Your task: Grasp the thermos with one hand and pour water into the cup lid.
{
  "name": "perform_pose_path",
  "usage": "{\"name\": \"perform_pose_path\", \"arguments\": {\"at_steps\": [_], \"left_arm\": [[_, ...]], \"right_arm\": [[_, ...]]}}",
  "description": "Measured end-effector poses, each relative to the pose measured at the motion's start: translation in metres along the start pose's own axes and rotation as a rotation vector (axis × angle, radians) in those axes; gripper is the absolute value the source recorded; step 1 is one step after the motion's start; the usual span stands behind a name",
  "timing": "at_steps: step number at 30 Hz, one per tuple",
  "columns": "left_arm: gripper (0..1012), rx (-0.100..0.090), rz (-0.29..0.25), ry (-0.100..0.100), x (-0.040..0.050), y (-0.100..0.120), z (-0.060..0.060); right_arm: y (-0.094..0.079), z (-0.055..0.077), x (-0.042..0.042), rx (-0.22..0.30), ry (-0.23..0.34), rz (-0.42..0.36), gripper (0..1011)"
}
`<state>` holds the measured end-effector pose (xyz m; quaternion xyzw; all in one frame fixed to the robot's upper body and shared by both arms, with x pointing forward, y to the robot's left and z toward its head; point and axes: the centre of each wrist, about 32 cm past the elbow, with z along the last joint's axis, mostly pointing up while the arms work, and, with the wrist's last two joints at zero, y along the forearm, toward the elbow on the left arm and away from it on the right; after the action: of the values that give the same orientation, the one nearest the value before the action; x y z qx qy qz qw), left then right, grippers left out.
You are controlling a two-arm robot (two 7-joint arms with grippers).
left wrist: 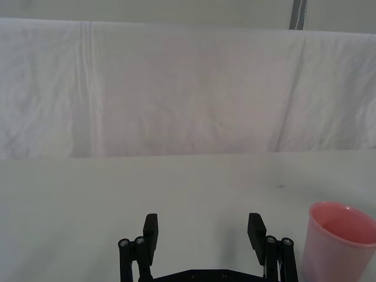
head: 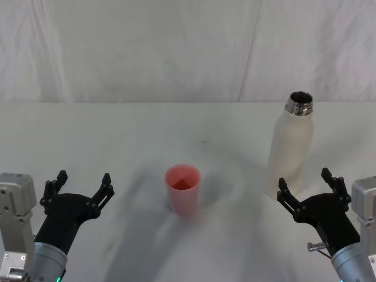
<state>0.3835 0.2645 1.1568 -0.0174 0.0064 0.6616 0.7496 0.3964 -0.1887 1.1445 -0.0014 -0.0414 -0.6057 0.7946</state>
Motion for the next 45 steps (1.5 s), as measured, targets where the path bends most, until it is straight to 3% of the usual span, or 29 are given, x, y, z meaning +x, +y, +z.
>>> {"name": "perform_pose_path", "arguments": {"at_steps": [21, 33, 45], "left_arm": [[1001, 0.000, 0.000, 0.000, 0.0000, 0.0000, 0.0000], [1001, 0.000, 0.000, 0.000, 0.0000, 0.0000, 0.0000], [1001, 0.000, 0.000, 0.000, 0.0000, 0.0000, 0.0000]], "right_arm": [[0.0000, 0.0000, 0.0000, 0.000, 0.000, 0.000, 1000], [-0.0025, 0.0056, 0.0059, 0.016, -0.001, -0.009, 1000], [0.0054, 0.0017, 0.0056, 0.040, 0.042, -0.009, 1000]]}}
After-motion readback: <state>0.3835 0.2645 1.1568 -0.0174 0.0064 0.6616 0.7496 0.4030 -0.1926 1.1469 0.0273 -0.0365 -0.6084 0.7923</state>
